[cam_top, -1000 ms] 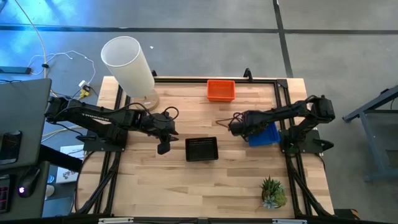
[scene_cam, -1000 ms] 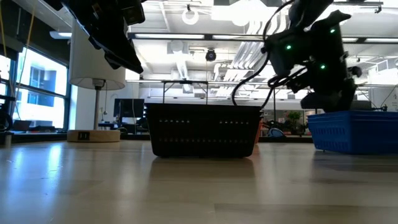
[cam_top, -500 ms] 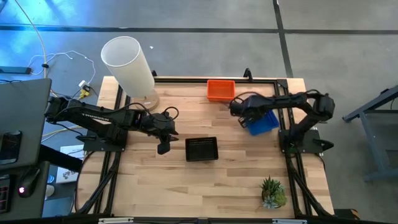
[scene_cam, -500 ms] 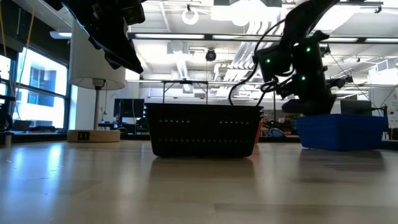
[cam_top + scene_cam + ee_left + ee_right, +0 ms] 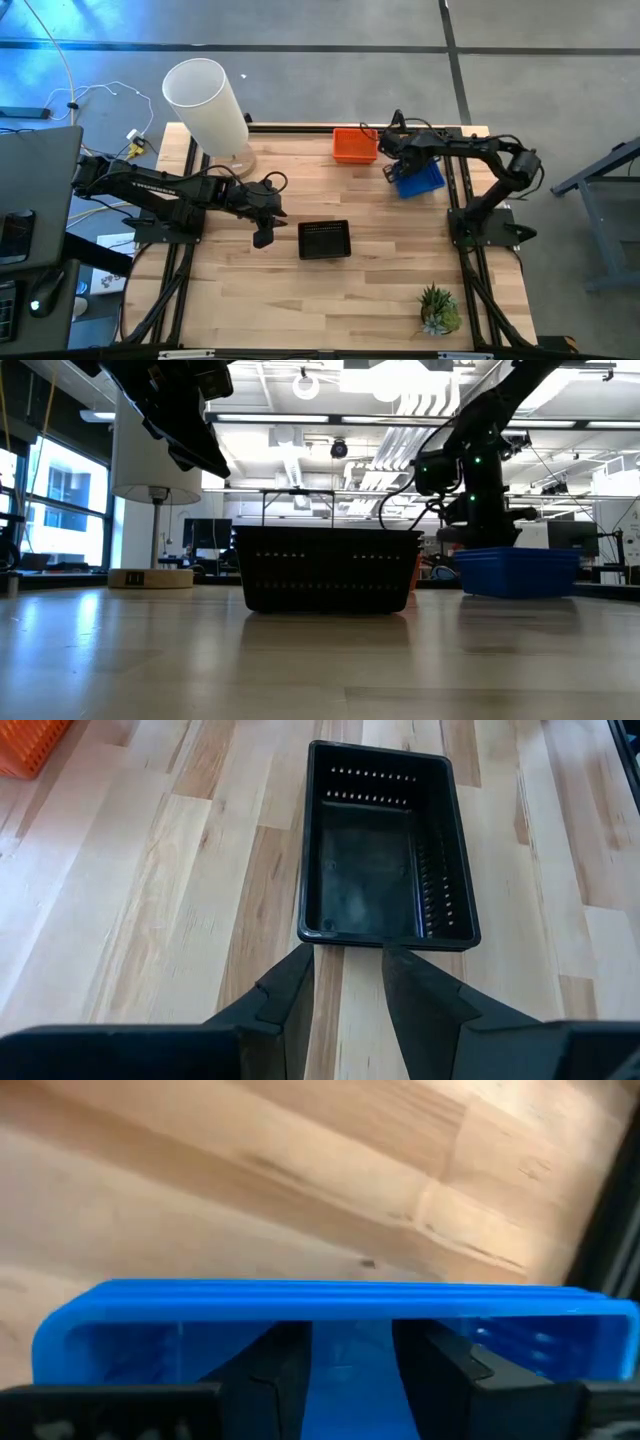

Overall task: Stack baskets by color
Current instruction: Move the stack of blue bins to the top right of the table

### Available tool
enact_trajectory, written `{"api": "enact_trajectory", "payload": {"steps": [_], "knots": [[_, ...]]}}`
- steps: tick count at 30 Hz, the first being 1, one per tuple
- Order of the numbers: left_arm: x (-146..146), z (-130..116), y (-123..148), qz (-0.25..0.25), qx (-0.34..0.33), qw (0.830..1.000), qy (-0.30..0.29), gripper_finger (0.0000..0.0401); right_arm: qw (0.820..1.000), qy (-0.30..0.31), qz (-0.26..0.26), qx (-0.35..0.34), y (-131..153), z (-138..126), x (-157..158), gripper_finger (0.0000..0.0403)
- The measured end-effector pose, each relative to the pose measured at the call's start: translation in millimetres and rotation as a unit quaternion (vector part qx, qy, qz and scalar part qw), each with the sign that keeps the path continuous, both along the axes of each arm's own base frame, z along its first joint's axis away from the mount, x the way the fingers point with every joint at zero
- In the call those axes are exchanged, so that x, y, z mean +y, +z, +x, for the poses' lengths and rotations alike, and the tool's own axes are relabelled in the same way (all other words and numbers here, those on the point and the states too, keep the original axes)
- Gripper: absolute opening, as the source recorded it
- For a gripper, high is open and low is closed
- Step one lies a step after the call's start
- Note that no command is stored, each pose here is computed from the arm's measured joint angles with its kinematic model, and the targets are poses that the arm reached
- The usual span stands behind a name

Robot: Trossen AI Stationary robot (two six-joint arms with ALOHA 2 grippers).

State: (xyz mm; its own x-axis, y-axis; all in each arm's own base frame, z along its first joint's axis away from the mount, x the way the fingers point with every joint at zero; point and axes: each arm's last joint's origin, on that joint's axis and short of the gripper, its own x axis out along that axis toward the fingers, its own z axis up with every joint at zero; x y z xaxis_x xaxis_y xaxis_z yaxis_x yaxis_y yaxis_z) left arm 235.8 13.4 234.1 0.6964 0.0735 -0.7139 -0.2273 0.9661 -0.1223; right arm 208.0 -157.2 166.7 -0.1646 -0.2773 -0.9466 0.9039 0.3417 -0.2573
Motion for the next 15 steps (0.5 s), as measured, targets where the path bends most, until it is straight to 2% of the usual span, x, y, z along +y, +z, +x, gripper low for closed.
{"api": "enact_trajectory", "payload": {"steps": [8,15], "knots": [[0,0,0,0.003,0.0,1.0,-0.003,0.0107,0.997,-0.029,0.003,-0.075,0,-4,-24,0.0128],[0,0,0,0.003,0.001,1.0,-0.003,0.0107,0.994,-0.062,-0.014,-0.093,1,-15,-41,0.0128]]}}
